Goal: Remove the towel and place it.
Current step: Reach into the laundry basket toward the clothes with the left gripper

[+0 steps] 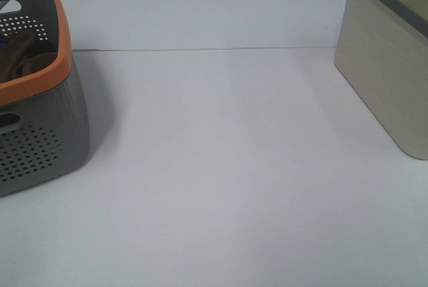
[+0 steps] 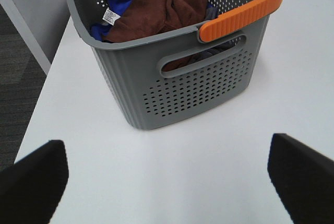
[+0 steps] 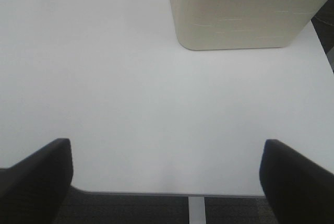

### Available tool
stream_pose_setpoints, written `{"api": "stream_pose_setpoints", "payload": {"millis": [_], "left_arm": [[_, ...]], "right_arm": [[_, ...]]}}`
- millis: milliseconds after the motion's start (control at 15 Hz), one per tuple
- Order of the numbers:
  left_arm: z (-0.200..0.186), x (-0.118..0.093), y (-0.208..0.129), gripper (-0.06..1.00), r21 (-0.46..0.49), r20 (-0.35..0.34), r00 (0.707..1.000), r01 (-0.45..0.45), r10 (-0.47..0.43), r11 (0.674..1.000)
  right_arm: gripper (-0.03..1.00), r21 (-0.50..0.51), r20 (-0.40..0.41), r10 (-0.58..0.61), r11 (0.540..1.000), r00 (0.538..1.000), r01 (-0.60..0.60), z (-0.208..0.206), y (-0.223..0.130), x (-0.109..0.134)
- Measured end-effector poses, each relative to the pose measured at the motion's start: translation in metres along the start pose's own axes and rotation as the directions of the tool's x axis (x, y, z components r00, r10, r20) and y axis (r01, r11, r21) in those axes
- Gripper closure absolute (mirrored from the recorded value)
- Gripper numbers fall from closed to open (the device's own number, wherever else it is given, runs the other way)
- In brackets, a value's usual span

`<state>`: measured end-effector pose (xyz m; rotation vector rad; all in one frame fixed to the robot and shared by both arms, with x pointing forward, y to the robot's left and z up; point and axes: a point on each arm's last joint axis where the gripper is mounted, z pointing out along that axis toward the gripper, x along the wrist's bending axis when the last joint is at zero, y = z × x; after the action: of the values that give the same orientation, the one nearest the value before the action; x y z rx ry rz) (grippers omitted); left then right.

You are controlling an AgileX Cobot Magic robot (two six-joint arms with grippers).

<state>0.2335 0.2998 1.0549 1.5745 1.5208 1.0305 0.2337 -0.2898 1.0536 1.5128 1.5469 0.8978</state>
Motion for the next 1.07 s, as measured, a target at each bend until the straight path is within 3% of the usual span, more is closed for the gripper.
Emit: {"api": "stream_pose_setpoints", "payload": {"millis": [1067], "left_arm": [[0.0, 0.0002, 0.0, -0.05, 0.0, -0.003, 1.0, -0.002, 0.002, 1.0]], "right_arm": [[0.11, 0.0, 0.0, 0.0, 1.0, 1.0, 0.0, 0.0, 0.0, 0.0]]}}
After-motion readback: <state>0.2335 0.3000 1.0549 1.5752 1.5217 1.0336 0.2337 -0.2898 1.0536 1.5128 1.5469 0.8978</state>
